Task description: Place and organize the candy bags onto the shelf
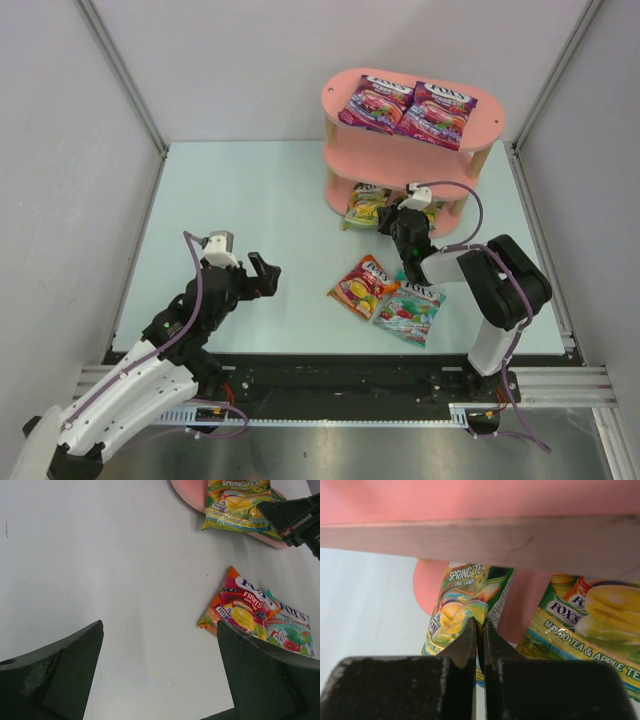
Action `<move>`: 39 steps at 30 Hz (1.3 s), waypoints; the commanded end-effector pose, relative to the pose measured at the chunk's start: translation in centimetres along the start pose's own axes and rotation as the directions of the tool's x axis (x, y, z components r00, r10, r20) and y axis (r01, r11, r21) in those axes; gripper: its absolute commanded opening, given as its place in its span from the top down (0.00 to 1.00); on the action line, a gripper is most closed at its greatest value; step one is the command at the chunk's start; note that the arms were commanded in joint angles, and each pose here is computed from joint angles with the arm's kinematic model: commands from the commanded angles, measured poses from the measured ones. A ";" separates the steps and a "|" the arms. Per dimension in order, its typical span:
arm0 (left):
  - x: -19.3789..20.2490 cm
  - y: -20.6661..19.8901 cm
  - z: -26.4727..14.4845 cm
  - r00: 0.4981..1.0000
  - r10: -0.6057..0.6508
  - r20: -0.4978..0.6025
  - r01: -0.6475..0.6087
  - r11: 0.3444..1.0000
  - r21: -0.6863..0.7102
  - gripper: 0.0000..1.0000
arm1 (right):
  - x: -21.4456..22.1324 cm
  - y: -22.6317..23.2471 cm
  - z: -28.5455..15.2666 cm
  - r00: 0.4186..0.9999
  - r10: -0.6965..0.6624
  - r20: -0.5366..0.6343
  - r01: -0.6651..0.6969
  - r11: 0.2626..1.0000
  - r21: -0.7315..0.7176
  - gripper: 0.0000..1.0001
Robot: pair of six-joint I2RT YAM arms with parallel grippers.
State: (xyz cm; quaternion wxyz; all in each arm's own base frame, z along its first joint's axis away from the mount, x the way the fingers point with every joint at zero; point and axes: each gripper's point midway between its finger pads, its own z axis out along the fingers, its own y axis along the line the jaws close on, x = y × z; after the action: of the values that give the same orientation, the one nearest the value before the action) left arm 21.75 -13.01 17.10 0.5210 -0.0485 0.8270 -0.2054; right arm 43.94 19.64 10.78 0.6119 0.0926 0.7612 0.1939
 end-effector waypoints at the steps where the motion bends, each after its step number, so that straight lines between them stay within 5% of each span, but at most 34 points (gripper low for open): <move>1: -1.1 -1.0 0.1 1.000 0.009 0.029 -0.011 0.999 0.043 0.00 | -4.3 0.8 1.6 0.984 0.075 0.161 -0.076 0.997 0.001 1.00; 37: -0.5 -0.4 -0.1 1.000 0.018 0.020 -0.018 0.999 0.036 0.00 | -6.9 -1.2 3.1 0.958 0.131 0.255 -0.156 0.984 0.082 1.00; 39: -0.6 -0.3 -0.1 1.000 0.017 0.022 -0.018 0.999 0.033 0.00 | -6.9 -1.0 3.2 0.960 0.132 0.247 -0.153 0.986 0.066 0.89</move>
State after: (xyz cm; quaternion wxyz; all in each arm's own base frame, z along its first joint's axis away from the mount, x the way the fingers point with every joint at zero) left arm 21.85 -13.13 17.57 0.5290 -0.0371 0.8215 -0.2097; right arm 46.85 18.67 10.48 0.6226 0.1454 0.7502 0.1688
